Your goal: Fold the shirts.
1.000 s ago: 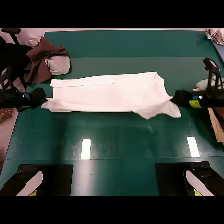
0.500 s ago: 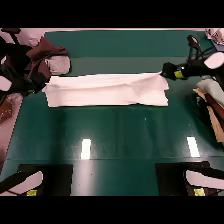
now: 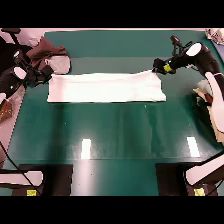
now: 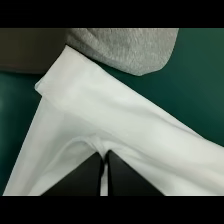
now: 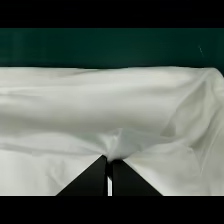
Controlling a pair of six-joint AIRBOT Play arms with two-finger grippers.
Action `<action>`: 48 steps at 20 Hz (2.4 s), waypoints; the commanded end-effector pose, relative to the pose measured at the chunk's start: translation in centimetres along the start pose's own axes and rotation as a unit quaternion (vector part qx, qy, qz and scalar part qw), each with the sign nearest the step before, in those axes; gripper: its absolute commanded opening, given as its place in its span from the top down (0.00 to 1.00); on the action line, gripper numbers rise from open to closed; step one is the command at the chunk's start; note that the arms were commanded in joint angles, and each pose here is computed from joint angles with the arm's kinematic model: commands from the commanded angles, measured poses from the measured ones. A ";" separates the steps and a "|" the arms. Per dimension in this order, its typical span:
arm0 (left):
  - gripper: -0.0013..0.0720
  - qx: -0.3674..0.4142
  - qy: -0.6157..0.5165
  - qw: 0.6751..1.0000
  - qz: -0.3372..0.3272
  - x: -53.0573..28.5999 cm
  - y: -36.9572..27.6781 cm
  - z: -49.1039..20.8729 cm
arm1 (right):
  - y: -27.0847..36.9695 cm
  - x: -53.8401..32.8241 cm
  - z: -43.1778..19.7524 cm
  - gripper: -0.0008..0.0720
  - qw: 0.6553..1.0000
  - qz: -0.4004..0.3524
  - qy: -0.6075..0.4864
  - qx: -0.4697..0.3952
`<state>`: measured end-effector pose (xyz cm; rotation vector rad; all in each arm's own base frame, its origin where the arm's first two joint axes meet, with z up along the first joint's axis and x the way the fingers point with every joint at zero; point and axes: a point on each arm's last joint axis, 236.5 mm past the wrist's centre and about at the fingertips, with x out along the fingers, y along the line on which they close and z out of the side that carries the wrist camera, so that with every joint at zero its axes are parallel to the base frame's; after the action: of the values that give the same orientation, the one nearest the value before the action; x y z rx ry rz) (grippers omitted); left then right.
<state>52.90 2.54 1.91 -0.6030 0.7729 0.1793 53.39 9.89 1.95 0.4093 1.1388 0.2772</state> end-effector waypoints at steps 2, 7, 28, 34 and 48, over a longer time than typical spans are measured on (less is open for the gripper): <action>0.94 0.027 -0.003 1.000 0.003 1.3 0.2 0.1 | -0.4 1.7 -2.3 0.97 0.996 0.004 0.092 -0.004; 0.93 0.026 0.001 1.000 0.006 2.2 0.6 -0.2 | -1.2 3.1 0.4 0.61 0.999 -0.002 0.053 -0.005; 0.46 0.225 0.141 0.964 0.031 -3.9 -3.3 -3.0 | -8.8 -0.6 -4.4 0.00 0.985 0.097 0.065 0.125; 0.46 0.276 0.154 0.949 0.003 -3.7 -7.0 -5.9 | -10.6 1.2 -4.8 0.00 0.979 0.123 0.023 0.158; 0.49 0.311 0.220 0.924 -0.015 -0.4 -9.8 -13.4 | -2.8 8.0 -4.2 0.97 0.972 0.183 0.001 0.144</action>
<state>48.16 -12.57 -0.43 -0.0355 1.1830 -0.2371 52.49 10.16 -7.81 0.8934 1.1192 0.4191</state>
